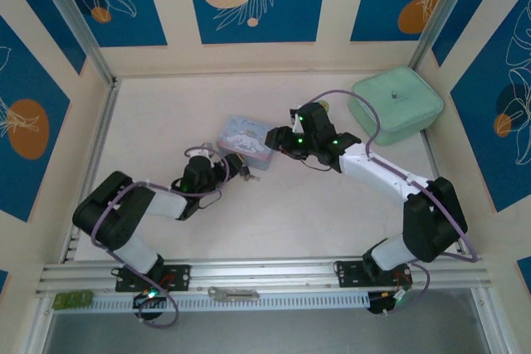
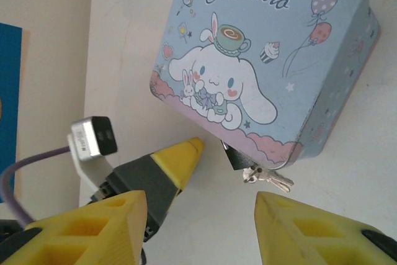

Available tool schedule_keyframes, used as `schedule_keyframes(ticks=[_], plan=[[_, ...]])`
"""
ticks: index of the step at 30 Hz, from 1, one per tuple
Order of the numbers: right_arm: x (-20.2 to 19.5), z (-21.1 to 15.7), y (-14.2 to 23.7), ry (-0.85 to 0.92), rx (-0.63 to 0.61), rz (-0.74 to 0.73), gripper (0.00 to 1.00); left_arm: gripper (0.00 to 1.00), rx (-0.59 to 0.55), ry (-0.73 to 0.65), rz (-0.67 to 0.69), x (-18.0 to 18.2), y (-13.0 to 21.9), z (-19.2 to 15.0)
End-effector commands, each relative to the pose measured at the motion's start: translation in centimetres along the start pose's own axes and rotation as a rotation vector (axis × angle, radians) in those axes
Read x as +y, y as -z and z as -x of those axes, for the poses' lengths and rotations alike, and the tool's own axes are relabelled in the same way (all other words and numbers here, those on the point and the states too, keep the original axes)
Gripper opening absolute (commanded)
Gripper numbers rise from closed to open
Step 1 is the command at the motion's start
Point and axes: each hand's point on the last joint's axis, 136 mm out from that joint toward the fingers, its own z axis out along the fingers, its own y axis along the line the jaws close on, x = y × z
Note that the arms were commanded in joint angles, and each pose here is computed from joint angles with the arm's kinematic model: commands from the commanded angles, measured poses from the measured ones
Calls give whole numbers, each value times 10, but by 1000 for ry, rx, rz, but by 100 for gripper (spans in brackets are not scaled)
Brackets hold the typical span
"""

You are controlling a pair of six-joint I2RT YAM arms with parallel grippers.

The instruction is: Unlock a padlock with a key

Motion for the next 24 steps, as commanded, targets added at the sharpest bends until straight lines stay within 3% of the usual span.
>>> schedule_keyframes(ticks=[1, 7, 18, 21, 24], plan=[[-6, 0, -3, 21, 5, -32, 49, 62, 27, -118, 75, 2, 0, 2], [-11, 3, -2, 5, -2, -38, 49, 66, 124, -214, 141, -8, -10, -13], [-19, 6, 1, -34, -15, -27, 49, 65, 220, -295, 340, 15, -17, -32], [-19, 6, 0, -35, -15, -21, 49, 60, 226, -302, 348, 17, -20, -35], [-20, 5, 0, -38, -15, -21, 49, 46, 232, -325, 343, 16, -26, -36]])
